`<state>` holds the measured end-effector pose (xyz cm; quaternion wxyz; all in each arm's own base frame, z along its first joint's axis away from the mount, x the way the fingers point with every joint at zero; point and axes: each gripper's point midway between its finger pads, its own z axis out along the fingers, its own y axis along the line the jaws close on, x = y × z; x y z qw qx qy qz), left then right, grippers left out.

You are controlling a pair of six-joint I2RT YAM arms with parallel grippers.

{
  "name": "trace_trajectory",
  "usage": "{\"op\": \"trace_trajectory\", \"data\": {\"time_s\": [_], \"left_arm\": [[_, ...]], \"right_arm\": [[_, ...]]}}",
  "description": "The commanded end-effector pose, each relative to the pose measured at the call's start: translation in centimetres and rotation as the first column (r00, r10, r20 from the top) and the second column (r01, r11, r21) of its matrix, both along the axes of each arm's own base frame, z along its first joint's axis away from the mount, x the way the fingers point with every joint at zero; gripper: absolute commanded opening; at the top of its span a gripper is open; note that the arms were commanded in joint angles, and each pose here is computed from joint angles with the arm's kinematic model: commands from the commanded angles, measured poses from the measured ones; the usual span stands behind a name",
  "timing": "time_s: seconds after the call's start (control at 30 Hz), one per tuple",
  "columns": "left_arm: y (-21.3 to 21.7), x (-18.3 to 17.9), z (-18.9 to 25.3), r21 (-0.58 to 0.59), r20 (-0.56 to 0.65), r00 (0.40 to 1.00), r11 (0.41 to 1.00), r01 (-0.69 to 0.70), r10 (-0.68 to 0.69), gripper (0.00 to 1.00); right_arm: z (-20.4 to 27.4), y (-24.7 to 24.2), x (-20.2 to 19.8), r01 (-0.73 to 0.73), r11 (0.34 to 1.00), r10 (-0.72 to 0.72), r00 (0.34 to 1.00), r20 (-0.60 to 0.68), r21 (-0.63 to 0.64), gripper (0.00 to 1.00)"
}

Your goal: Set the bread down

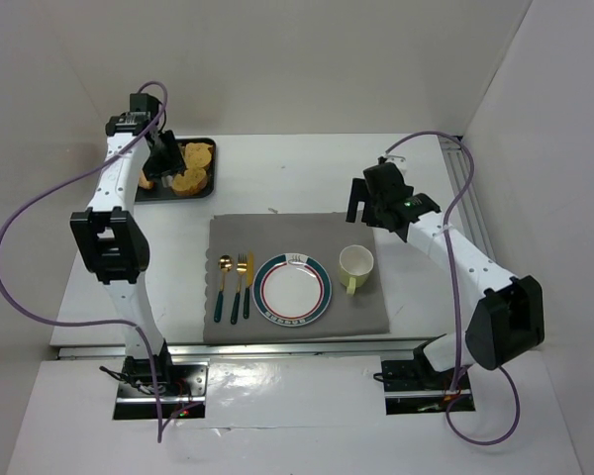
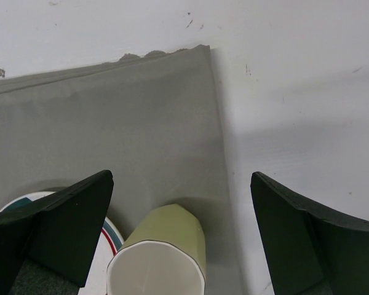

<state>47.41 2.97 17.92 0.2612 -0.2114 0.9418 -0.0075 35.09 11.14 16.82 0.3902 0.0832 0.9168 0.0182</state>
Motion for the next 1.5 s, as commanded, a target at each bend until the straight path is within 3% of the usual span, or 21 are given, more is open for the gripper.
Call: {"op": "trace_trajectory", "data": {"time_s": [0.0,0.43,0.63,0.93,1.07,1.23,1.37,1.43,1.47], "left_arm": [[1.1,1.9,1.0,-0.015,0.058,0.997,0.998,-0.055,0.055,0.64],[2.6,5.9,-1.5,-0.053,0.083,0.991,0.993,-0.104,0.108,0.67],[2.5,8.2,-2.1,-0.125,0.124,0.988,0.989,-0.078,0.094,0.68],[3.8,8.7,-3.6,-0.146,0.119,0.985,0.984,-0.104,0.121,0.66],[4.5,8.5,-4.0,-0.138,0.109,0.985,0.983,-0.121,0.136,0.53],[4.4,7.9,-1.3,-0.129,0.155,0.980,0.986,-0.108,0.127,0.21],[4.6,6.0,1.2,-0.098,0.178,0.977,0.990,-0.102,0.118,0.09],[4.4,4.8,2.7,-0.089,0.193,0.975,0.992,-0.093,0.109,0.09],[3.5,3.5,4.4,-0.078,0.214,0.973,0.995,-0.067,0.083,0.03]], "right_arm": [[1.4,0.9,1.1,-0.017,1.000,0.017,0.999,0.050,0.014,1.00],[1.2,1.6,1.6,-0.023,1.000,0.023,0.999,0.036,-0.006,1.00],[1.2,2.0,1.7,-0.032,0.999,0.032,0.999,0.036,-0.006,1.00],[1.1,1.9,1.5,-0.027,0.999,0.028,0.999,0.032,-0.024,1.00],[0.8,2.1,1.5,-0.030,0.999,0.031,0.999,0.026,-0.034,1.00],[0.8,2.5,1.4,-0.033,0.999,0.034,0.999,0.027,-0.027,1.00],[0.5,3.2,1.2,-0.048,0.998,0.049,0.999,0.021,-0.037,1.00],[0.5,3.2,1.2,-0.042,0.999,0.043,0.999,0.022,-0.030,1.00],[0.5,3.5,1.0,-0.051,0.998,0.052,0.998,0.022,-0.030,1.00]]}}
